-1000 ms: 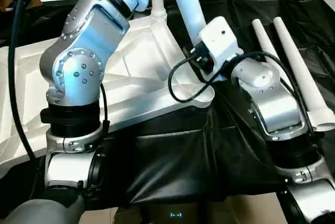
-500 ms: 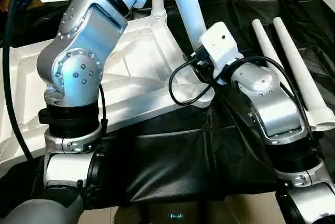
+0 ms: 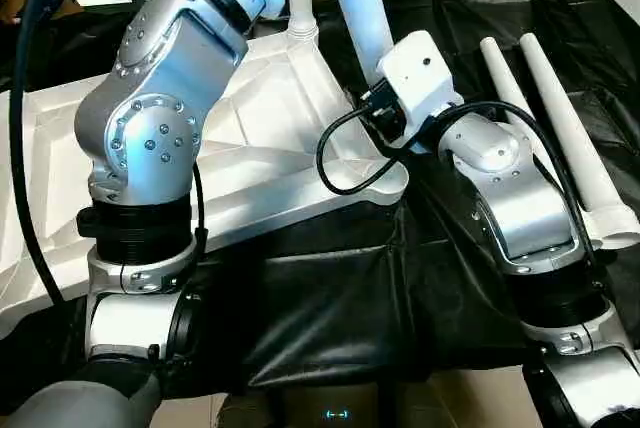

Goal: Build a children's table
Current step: Insert table leg to table base

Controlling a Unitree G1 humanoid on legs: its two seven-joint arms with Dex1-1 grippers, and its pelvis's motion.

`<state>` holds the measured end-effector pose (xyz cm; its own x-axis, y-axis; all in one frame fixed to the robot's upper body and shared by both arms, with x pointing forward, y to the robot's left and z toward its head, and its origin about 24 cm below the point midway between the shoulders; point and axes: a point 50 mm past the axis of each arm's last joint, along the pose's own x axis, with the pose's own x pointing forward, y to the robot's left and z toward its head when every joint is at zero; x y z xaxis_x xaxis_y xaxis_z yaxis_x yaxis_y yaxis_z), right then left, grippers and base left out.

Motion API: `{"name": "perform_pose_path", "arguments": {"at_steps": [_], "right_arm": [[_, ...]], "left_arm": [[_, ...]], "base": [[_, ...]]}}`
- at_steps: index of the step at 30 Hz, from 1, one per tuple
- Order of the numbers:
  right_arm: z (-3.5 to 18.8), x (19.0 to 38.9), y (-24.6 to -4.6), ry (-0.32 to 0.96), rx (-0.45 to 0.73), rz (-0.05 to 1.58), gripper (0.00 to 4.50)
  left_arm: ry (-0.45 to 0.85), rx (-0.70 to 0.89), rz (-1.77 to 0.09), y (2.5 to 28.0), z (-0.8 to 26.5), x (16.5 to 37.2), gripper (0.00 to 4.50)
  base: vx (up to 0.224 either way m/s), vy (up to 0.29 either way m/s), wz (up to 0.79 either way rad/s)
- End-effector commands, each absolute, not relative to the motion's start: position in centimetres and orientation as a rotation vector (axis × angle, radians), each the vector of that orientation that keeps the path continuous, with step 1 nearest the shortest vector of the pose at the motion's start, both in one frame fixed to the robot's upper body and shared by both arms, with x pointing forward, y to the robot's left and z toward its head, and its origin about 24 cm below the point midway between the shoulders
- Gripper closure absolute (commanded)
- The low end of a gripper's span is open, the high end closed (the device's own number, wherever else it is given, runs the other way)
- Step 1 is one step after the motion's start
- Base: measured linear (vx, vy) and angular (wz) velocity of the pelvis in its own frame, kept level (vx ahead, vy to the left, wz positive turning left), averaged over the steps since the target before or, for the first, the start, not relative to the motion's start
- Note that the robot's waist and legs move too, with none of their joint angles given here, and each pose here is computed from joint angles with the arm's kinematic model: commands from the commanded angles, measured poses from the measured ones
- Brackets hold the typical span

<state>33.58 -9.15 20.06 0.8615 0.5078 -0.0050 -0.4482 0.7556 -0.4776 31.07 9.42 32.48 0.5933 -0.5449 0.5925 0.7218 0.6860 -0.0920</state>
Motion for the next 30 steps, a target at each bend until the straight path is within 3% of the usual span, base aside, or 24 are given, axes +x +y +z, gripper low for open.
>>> {"name": "perform_pose_path", "arguments": {"at_steps": [1,7,12,15,20,27,30], "right_arm": [[20.6,33.4,-9.0,-0.152,-0.471,0.534,2.02],[20.5,33.4,-9.0,-0.152,-0.465,0.537,2.53],[20.6,33.5,-9.1,-0.151,-0.454,0.537,2.66],[20.7,33.5,-9.3,-0.152,-0.446,0.534,2.66],[20.7,33.6,-9.6,-0.149,-0.44,0.531,2.66],[20.7,33.7,-10.7,-0.136,-0.409,0.521,2.66],[21.5,34.2,-12.5,-0.132,-0.258,0.497,2.66]], "left_arm": [[-0.6,-0.328,-0.755,9.7,32.7,30.7,2.95],[-0.602,-0.323,-0.755,9.6,32.8,30.7,2.95],[-0.583,-0.366,-0.808,9.5,32.7,30.6,2.95],[-0.584,-0.321,-0.811,9.5,32.6,30.5,2.25],[-0.588,-0.315,-0.78,9.7,32.5,30.6,1.91],[-0.651,-0.469,-0.72,11.5,33.5,31.1,1.76],[-0.749,-0.644,-0.655,13.9,34.9,31.0,1.76]], "base": [[0.0,0.0,0.0],[0.0,0.0,0.0],[0.0,0.0,0.0],[0.0,0.0,0.0],[0.0,0.0,0.0],[0.0,0.0,0.0],[0.0,0.0,0.0]]}}
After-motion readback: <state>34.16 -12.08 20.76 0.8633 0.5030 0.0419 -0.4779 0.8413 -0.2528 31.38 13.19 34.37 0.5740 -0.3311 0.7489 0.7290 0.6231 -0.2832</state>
